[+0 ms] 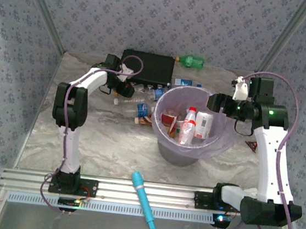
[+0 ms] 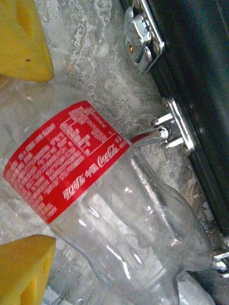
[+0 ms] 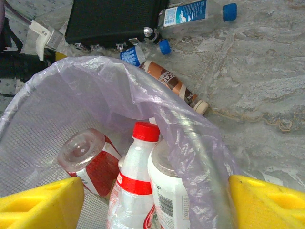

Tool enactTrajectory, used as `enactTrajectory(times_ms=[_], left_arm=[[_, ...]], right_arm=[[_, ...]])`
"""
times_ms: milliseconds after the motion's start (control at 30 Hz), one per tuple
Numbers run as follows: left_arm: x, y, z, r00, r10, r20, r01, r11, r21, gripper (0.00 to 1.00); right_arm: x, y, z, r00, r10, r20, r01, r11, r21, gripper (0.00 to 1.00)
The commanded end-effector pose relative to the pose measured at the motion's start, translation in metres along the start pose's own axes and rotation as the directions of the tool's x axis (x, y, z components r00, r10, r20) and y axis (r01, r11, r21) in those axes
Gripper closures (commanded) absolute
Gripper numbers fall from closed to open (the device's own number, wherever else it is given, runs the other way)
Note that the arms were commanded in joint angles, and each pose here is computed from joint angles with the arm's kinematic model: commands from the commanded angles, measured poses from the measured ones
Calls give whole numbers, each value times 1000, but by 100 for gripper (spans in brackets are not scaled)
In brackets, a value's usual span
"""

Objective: Put the plastic bottles in the bin

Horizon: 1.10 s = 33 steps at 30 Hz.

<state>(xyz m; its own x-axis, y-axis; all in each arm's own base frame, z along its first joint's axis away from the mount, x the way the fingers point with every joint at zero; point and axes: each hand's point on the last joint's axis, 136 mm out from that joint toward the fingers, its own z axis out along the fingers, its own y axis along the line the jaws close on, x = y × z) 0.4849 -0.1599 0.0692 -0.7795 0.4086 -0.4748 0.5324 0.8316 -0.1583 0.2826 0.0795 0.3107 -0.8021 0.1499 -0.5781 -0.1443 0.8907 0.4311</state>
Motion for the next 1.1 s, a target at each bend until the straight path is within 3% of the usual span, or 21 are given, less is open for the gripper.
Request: enactTrajectory(times_ms=[0,100,167,533,1067], left_arm=[[1,-7,7,1000,12,-20,-11,1000,28,23],[1,-10,12,999,20,-34,-19,999,33,14],[1,-12,15,999,24,-41,-23,999,35,15],[-11,-10,0,1000,30,0,-30,1000,4,36],[-28,-13,-63,989,10,149,-5,1000,-29,46]], right_arm=[[7,2,-1,1000,-7,-18,7,1000,-3,20],[7,1,-2,1000,-8,-19,8,1000,-2,20],[7,1,-2,1000,-7,-17,7,1000,0,20],[-1,10,-13,1000,-22,14,22,1000,-18,20],[-20,24,-37,995,-47,84,51,998,-40,20]])
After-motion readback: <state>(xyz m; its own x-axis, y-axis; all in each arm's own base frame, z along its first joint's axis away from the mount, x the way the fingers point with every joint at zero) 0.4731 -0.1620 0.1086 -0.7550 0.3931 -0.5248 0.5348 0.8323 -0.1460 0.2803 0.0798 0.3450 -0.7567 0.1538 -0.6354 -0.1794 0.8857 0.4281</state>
